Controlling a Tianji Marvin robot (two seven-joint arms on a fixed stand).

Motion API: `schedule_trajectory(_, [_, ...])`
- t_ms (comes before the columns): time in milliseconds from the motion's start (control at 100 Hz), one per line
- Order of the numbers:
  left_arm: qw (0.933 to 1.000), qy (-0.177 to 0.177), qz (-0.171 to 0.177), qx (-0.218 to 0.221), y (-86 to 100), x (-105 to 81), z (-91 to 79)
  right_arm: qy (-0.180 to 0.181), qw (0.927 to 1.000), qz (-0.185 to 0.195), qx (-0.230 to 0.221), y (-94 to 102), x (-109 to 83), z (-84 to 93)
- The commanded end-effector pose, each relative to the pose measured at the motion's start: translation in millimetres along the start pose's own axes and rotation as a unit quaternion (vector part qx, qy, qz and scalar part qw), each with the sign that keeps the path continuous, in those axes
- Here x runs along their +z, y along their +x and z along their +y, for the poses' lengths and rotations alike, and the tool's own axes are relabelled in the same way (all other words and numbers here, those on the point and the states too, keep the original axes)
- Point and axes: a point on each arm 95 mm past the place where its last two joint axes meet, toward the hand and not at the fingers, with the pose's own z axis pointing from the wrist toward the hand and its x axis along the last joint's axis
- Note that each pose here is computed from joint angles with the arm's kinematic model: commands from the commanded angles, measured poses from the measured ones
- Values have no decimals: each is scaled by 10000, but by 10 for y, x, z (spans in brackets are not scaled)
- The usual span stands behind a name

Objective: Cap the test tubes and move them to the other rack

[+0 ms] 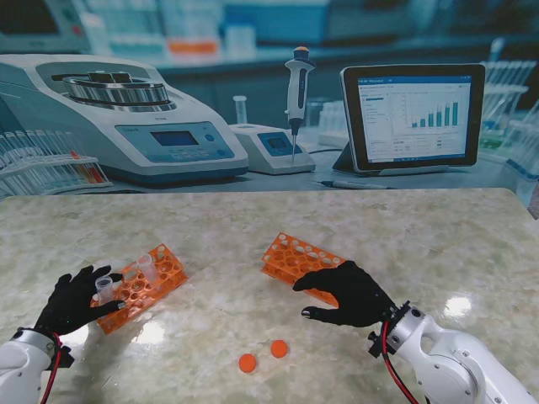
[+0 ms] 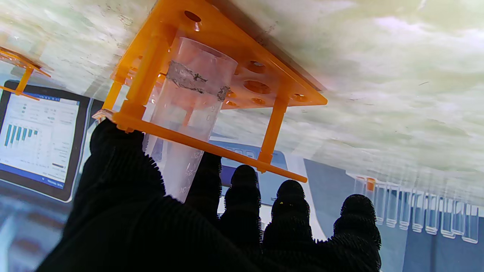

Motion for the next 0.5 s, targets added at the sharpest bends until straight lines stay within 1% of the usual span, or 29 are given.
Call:
schedule_trajectory(0, [9997, -240, -48, -36, -16, -42, 141, 27, 10000, 8, 28, 29, -8, -24])
schedule_trajectory(490, [9998, -170, 22, -25, -29, -41, 131, 46, 10000, 21, 43, 33, 2, -28])
